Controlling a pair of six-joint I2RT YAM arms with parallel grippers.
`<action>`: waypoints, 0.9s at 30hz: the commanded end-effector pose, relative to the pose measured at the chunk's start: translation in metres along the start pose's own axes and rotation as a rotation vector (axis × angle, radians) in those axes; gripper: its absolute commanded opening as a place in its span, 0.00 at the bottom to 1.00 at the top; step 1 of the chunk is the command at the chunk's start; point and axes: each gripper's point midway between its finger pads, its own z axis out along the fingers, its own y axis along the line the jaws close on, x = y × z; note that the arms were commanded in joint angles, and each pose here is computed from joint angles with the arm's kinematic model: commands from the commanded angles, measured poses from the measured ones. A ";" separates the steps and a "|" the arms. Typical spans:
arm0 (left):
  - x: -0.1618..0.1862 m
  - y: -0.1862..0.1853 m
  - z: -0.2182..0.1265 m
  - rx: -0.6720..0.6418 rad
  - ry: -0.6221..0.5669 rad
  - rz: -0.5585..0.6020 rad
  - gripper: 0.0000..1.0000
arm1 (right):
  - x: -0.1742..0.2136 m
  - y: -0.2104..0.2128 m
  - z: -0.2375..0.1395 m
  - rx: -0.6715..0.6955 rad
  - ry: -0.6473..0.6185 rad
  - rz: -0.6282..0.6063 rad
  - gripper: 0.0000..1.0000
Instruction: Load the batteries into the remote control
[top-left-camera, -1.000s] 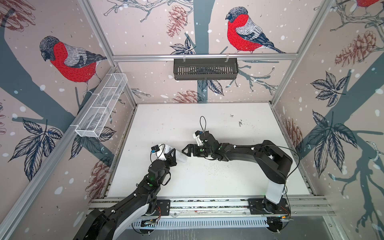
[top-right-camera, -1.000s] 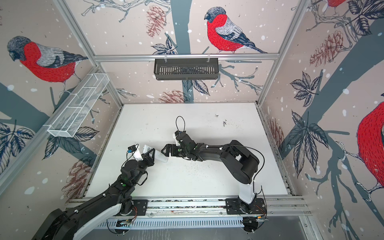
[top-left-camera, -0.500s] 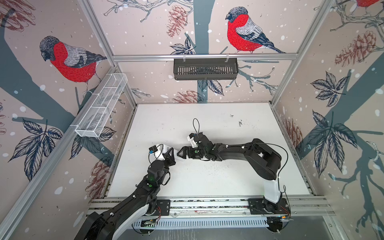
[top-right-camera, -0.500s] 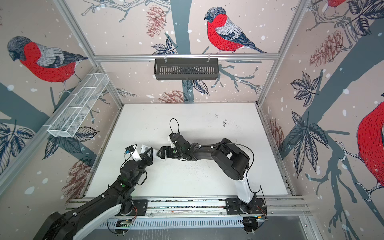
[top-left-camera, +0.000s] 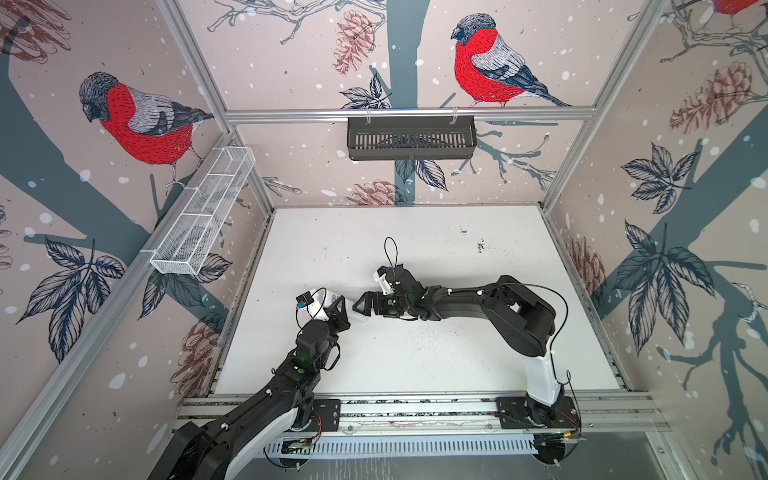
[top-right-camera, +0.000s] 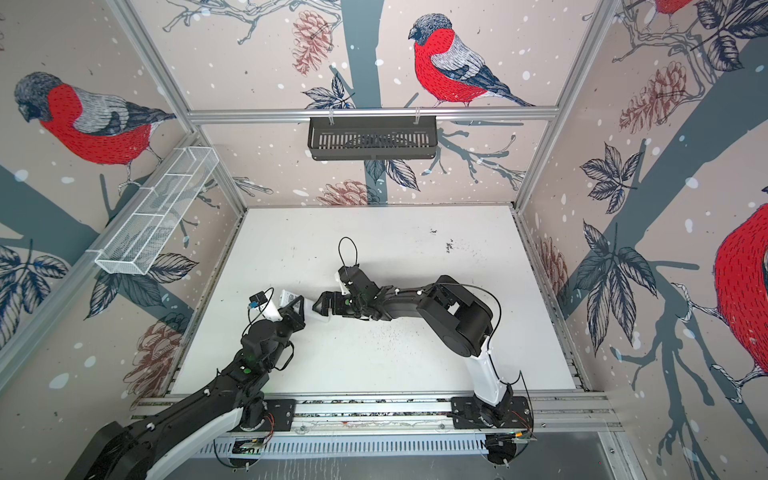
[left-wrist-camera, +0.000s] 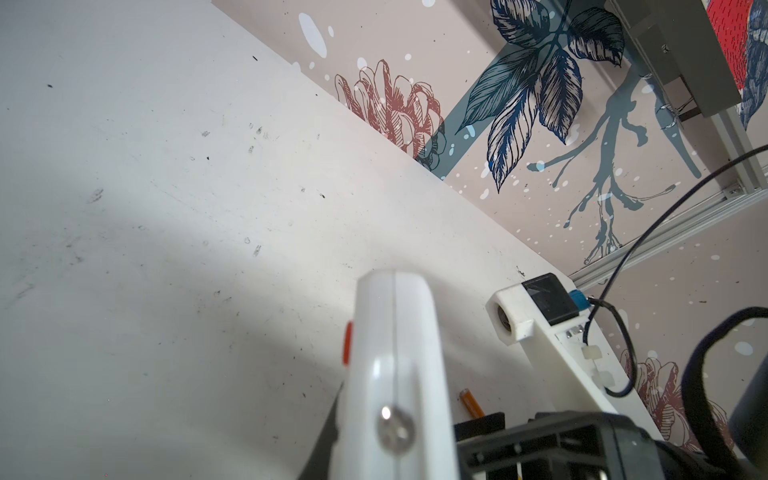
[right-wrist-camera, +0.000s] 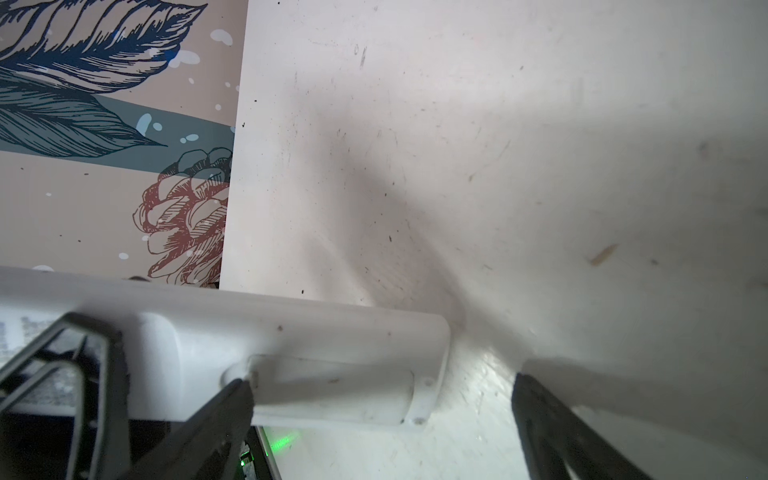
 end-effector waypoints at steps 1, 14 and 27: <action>0.015 0.009 -0.003 0.001 0.040 0.002 0.00 | -0.006 0.005 0.001 -0.021 -0.013 0.009 0.99; 0.009 0.008 -0.005 -0.001 0.019 0.021 0.00 | 0.014 -0.020 0.018 0.176 0.063 -0.053 0.99; 0.004 0.011 -0.002 -0.052 0.019 0.095 0.00 | 0.014 -0.058 -0.012 0.343 0.037 -0.088 0.99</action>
